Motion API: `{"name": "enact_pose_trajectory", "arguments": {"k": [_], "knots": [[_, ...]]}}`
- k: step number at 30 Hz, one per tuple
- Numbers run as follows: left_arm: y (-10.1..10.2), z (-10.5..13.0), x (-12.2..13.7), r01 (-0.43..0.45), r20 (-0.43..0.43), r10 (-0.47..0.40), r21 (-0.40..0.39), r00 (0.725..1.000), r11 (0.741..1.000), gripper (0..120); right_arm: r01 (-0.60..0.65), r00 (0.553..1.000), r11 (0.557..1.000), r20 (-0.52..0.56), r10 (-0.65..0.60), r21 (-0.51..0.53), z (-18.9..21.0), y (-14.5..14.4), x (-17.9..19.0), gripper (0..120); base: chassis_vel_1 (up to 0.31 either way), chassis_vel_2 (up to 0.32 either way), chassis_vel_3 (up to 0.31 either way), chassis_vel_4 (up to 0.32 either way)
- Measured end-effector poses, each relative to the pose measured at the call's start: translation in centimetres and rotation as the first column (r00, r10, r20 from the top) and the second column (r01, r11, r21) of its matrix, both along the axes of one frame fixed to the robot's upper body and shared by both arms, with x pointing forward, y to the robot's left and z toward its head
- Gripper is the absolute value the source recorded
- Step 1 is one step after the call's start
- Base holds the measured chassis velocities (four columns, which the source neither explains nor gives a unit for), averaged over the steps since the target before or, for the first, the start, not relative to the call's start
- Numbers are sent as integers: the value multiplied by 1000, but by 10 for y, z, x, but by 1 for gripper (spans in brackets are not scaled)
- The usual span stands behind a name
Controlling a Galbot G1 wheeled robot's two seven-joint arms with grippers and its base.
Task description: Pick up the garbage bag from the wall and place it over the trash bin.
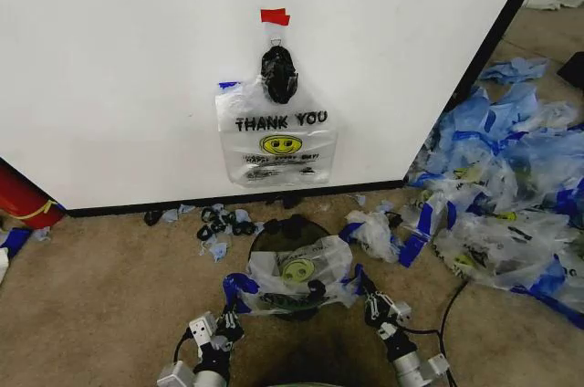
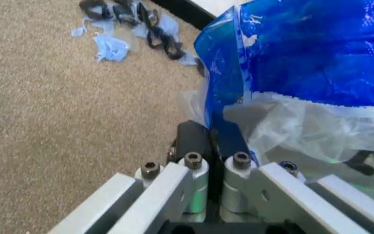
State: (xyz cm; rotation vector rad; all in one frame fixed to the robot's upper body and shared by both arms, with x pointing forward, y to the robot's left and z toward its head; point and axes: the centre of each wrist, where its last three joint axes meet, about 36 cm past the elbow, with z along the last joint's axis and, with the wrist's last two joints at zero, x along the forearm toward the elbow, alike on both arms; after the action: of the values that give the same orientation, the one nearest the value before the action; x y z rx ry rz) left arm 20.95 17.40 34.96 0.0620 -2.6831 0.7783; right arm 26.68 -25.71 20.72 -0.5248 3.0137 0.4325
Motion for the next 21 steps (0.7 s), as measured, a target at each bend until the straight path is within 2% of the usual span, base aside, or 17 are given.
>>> {"name": "enact_pose_trajectory", "arguments": {"k": [21], "knots": [[6,-11,10,-13,0,13,25,1000,1000,0,31,999,999,-7,-31,-20,-7,-3,14,0,0,0,0,0]]}}
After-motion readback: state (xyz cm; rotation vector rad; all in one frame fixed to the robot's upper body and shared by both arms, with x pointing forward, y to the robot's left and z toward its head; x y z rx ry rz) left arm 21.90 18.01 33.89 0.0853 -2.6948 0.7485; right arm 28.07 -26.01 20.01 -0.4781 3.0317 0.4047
